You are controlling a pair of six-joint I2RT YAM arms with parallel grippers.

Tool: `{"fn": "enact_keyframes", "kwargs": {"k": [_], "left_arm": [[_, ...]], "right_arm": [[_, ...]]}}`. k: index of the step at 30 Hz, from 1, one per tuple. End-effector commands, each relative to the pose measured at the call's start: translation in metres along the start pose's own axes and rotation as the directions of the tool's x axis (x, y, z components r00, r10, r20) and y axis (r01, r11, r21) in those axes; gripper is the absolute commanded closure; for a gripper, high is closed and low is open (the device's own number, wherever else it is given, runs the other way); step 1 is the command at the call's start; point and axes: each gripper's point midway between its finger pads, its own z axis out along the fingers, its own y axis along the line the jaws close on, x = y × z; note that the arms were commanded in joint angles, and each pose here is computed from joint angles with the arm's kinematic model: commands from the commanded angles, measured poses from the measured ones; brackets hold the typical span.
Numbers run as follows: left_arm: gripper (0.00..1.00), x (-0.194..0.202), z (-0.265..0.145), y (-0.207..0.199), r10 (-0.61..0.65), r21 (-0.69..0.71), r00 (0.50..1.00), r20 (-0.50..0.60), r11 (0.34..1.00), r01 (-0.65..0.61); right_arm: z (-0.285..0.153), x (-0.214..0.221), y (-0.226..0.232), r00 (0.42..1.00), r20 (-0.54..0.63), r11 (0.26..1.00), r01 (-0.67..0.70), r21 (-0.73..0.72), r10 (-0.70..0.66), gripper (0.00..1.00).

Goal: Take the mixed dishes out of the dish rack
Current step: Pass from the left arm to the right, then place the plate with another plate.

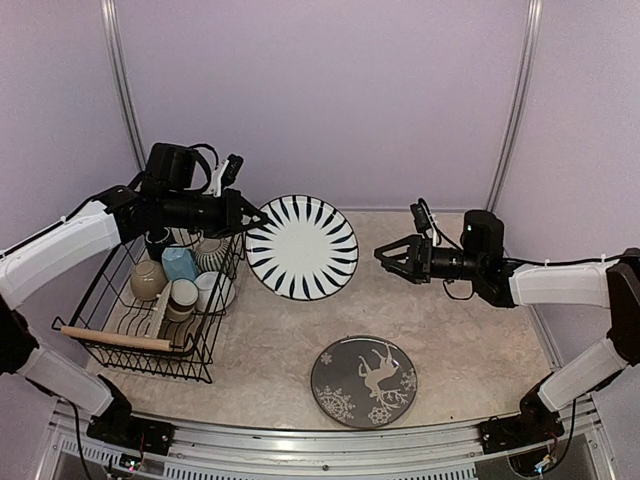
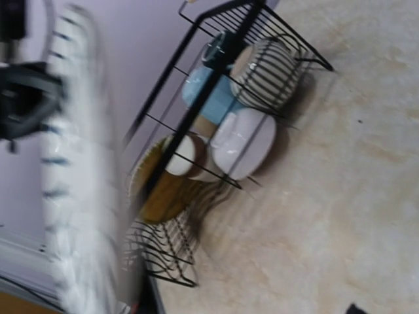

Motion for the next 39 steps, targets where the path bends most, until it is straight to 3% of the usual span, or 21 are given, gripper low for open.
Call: {"fn": "enact_keyframes", "kwargs": {"k": [1,6,14,17,21,23,25,33,34,39], "left_arm": [[1.00,-0.026,0.020,-0.044,0.024,0.181,0.997,0.074,0.983,-0.037],[1.00,-0.012,0.049,-0.055,0.019,0.232,1.000,0.009,0.972,-0.021],[1.00,0.003,0.072,-0.069,0.003,0.317,0.998,-0.069,0.948,0.019],[1.00,0.005,0.074,-0.067,0.002,0.312,0.997,-0.079,0.950,0.022],[1.00,0.005,0.075,-0.062,-0.012,0.291,0.996,-0.092,0.956,0.039],[0.91,0.002,0.074,-0.057,-0.036,0.275,0.995,-0.094,0.960,0.061],[0.81,0.001,0.073,-0.051,-0.058,0.253,0.994,-0.095,0.964,0.080],[0.06,-0.009,0.048,-0.019,-0.078,0.130,0.997,-0.020,0.988,0.080],[0.02,-0.011,0.043,-0.015,-0.076,0.106,0.997,0.001,0.991,0.076],[0.01,-0.031,0.008,0.002,-0.111,0.016,0.986,0.121,0.994,0.110]], "right_arm": [[0.001,0.005,0.007,0.999,-0.002,0.997,-0.040,-0.059,0.040,0.14],[-0.001,0.010,0.005,0.998,0.005,0.996,-0.056,-0.066,0.056,0.19],[0.003,0.015,-0.003,0.997,-0.008,0.994,-0.080,-0.069,0.080,0.45],[0.003,0.015,0.000,0.997,-0.005,0.993,-0.080,-0.088,0.080,0.60],[0.003,0.013,0.004,0.997,-0.004,0.991,-0.078,-0.105,0.078,0.88],[0.002,0.013,0.004,0.997,-0.002,0.991,-0.080,-0.108,0.080,1.00],[0.001,0.012,0.004,0.997,0.003,0.992,-0.075,-0.104,0.075,1.00],[-0.013,0.029,-0.022,0.998,-0.037,0.998,-0.057,0.006,0.057,1.00],[-0.013,0.036,-0.031,0.997,-0.067,0.998,-0.045,0.047,0.048,1.00],[-0.020,0.083,-0.058,0.965,-0.257,0.985,0.000,0.171,0.045,1.00]]}}
